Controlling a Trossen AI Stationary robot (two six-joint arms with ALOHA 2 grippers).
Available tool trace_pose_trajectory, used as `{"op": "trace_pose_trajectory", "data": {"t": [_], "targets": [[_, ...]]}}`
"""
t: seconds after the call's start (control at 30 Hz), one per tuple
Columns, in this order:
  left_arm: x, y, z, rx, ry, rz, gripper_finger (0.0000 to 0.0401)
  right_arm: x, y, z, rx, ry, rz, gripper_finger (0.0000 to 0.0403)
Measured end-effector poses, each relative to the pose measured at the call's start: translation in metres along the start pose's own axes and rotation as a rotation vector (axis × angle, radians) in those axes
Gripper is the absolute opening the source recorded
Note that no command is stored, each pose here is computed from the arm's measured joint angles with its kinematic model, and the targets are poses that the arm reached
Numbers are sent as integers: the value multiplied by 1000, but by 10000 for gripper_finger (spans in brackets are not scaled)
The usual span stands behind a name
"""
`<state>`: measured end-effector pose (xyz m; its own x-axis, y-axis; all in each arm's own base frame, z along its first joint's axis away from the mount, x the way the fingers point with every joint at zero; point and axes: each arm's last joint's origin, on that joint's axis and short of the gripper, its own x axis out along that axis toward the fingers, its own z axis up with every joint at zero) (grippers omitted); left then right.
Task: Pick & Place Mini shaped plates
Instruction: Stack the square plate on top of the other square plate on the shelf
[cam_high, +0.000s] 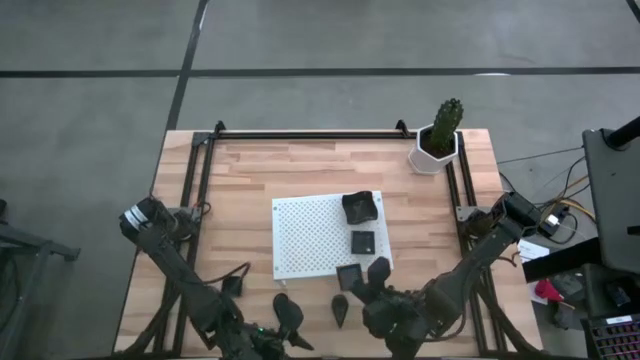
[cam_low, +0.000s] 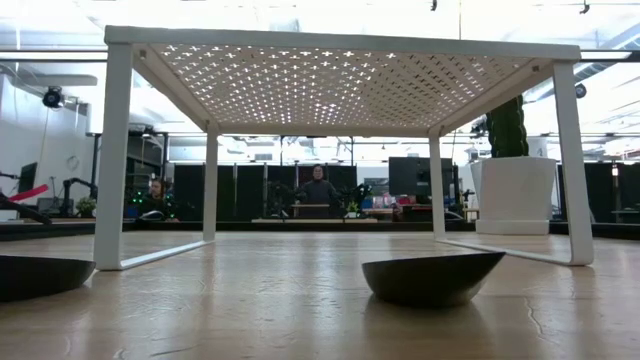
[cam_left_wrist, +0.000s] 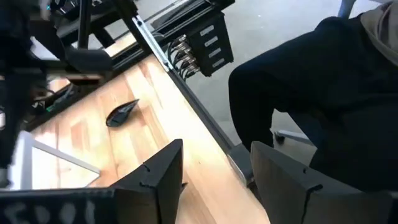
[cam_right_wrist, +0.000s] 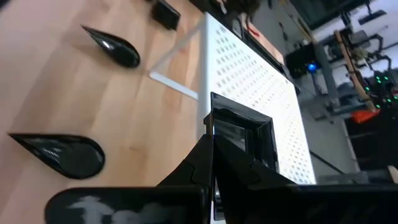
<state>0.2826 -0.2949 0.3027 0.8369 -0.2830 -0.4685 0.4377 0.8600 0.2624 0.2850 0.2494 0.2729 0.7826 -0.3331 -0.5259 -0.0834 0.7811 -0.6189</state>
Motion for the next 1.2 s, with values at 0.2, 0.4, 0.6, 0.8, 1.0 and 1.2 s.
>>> {"op": "trace_pose_trajectory", "data": {"t": [0.2,0.4,0.6,0.8,1.0,1.2], "targets": [[9,-8,-22,-41,-4,-6,183,-3,-6,-4,-66,45,-58,8],[6,-18,-27,-42,-7,-12,181,2,-15,-13,-47,121,-98,8],[1,-21,-26,-35,-8,-8,181,9,-29,-17,-27,170,-124,8],[-3,-19,-33,-40,-1,-8,181,7,-46,-24,15,176,-132,8],[-2,-20,-41,-54,10,1,181,7,-50,-42,37,197,-131,8],[-2,-20,-40,-56,6,2,181,9,-53,-52,92,161,-123,8]]}}
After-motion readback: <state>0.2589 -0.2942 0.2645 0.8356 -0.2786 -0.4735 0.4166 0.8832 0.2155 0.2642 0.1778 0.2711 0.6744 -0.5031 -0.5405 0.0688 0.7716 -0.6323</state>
